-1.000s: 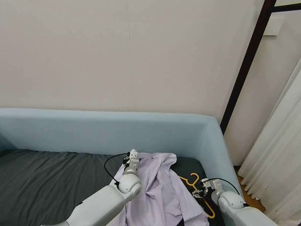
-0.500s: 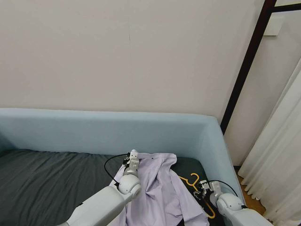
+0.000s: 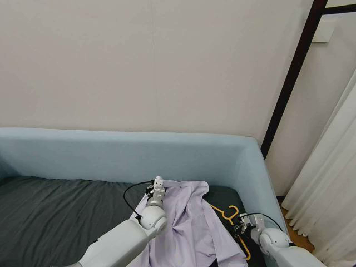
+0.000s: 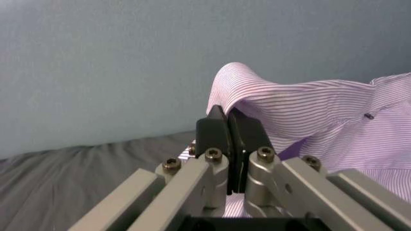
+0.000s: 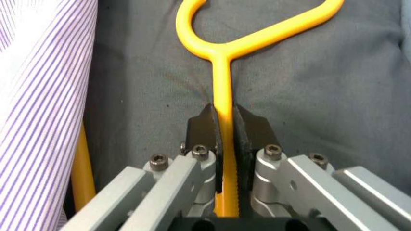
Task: Pick up the clothes from the sofa and hang them on the clothes hanger.
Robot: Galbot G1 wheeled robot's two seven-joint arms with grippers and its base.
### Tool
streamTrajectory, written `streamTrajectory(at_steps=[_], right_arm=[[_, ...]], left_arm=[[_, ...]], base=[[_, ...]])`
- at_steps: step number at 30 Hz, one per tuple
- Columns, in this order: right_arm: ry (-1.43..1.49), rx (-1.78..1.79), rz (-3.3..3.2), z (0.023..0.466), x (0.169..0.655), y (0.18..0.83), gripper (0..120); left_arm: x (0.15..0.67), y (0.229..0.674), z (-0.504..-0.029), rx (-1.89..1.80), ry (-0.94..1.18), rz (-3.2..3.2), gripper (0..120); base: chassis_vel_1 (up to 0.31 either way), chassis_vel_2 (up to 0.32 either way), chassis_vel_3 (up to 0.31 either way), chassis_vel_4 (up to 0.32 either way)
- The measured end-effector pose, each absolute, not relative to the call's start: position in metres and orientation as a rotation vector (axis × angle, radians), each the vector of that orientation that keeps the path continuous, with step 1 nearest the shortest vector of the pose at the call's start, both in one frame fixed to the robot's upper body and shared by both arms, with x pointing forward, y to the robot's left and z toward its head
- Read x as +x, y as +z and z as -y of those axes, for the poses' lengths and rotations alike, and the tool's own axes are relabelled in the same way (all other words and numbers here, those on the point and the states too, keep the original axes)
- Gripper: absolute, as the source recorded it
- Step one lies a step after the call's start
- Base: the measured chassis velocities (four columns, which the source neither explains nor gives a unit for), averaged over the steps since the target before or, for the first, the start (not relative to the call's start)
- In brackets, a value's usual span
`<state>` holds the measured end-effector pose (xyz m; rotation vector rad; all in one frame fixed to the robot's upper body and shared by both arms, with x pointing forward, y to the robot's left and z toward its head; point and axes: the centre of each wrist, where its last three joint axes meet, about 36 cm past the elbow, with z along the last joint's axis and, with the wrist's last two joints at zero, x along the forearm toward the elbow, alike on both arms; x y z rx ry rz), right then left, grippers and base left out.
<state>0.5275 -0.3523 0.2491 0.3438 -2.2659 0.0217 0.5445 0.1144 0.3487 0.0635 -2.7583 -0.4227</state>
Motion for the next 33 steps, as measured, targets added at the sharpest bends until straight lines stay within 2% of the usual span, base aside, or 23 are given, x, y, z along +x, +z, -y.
streamTrajectory(at_steps=[9,22,33], right_arm=[[0.102,0.350,2.374,0.353,0.543,0.267,4],[0.067,0.217,2.525,0.352,0.598,0.313,4],[0.205,0.231,2.693,0.337,0.593,0.346,4]], left_arm=[[0.545,0.349,-0.115,0.062,-0.422,2.757,0],[0.540,0.352,-0.122,0.065,-0.416,2.757,0],[0.536,0.353,-0.125,0.064,-0.407,2.760,0]], base=[[0.000,0.000,0.000,0.000],[0.000,0.000,0.000,0.000],[0.000,0.000,0.000,0.000]])
